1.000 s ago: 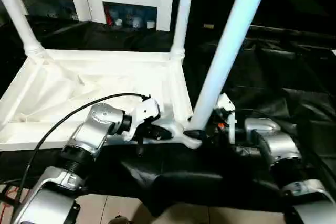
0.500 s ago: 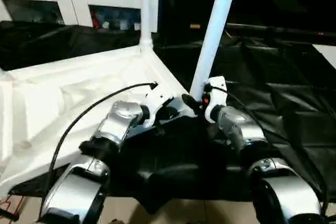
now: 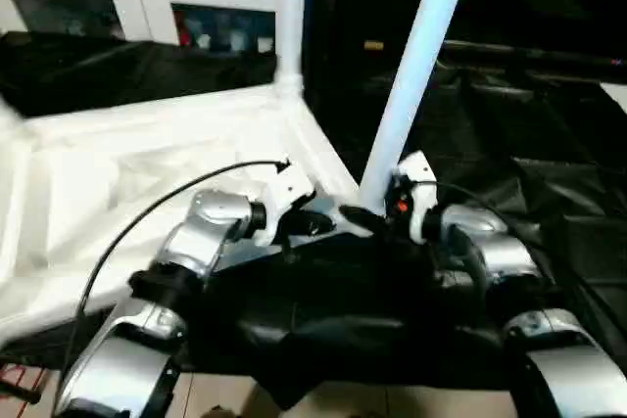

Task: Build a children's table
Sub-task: Rotate leg to tighten

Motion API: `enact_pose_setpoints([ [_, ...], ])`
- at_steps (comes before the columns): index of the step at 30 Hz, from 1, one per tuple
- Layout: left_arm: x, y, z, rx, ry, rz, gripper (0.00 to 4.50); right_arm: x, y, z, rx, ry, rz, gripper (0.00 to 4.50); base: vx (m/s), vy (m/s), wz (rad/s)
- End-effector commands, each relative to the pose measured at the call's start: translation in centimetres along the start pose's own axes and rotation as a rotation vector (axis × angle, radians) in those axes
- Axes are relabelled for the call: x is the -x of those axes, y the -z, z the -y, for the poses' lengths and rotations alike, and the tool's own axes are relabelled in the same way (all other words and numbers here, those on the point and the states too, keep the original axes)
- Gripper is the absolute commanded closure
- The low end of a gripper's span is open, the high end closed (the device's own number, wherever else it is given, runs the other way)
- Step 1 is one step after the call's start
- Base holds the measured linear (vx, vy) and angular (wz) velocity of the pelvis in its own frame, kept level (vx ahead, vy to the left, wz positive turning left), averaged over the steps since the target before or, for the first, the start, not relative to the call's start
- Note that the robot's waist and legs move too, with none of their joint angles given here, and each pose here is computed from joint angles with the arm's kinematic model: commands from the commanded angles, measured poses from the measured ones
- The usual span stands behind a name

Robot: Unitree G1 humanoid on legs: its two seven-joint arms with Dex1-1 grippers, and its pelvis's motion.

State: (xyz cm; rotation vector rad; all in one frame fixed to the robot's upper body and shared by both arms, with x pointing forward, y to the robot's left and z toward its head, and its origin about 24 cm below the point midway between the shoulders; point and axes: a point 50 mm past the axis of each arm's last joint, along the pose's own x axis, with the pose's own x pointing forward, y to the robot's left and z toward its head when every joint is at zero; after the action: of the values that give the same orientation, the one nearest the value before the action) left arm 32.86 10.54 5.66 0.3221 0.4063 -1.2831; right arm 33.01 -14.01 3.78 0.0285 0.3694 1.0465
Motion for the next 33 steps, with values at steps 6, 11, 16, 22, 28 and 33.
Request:
enact_pose_setpoints([
  [6, 0.3, -1.0, 1.0, -0.080, 0.148, 0.021, 4.50, 0.4, 1.5, -1.9, -0.042, -0.231, -0.089, 0.84, 0.000, 0.000, 0.00],
  [11, 0.9, -0.7, 1.1, -0.078, 0.165, 0.006, 4.50, 0.3, 1.7, -2.4, -0.051, -0.265, -0.101, 1.25, 0.000, 0.000, 0.00],
  [16, 0.9, -0.6, 1.2, -0.074, 0.167, 0.006, 4.50, 0.2, 1.8, -2.7, -0.061, -0.283, -0.102, 1.61, 0.000, 0.000, 0.00],
  [22, 0.6, -0.7, 1.0, -0.063, 0.123, 0.017, 4.50, 0.0, 1.9, -3.0, -0.070, -0.278, -0.102, 1.80, 0.000, 0.000, 0.00],
  [28, -1.0, -1.5, 0.4, -0.049, -0.021, 0.050, 4.50, -1.9, 2.3, -1.7, -0.112, 0.009, -0.056, 1.86, 0.000, 0.000, 0.00],
  [33, -2.7, -2.4, 0.1, -0.021, -0.117, 0.067, 4.50, -4.3, 2.6, -1.5, -0.227, 0.246, -0.044, 1.88, 0.000, 0.000, 0.00],
])
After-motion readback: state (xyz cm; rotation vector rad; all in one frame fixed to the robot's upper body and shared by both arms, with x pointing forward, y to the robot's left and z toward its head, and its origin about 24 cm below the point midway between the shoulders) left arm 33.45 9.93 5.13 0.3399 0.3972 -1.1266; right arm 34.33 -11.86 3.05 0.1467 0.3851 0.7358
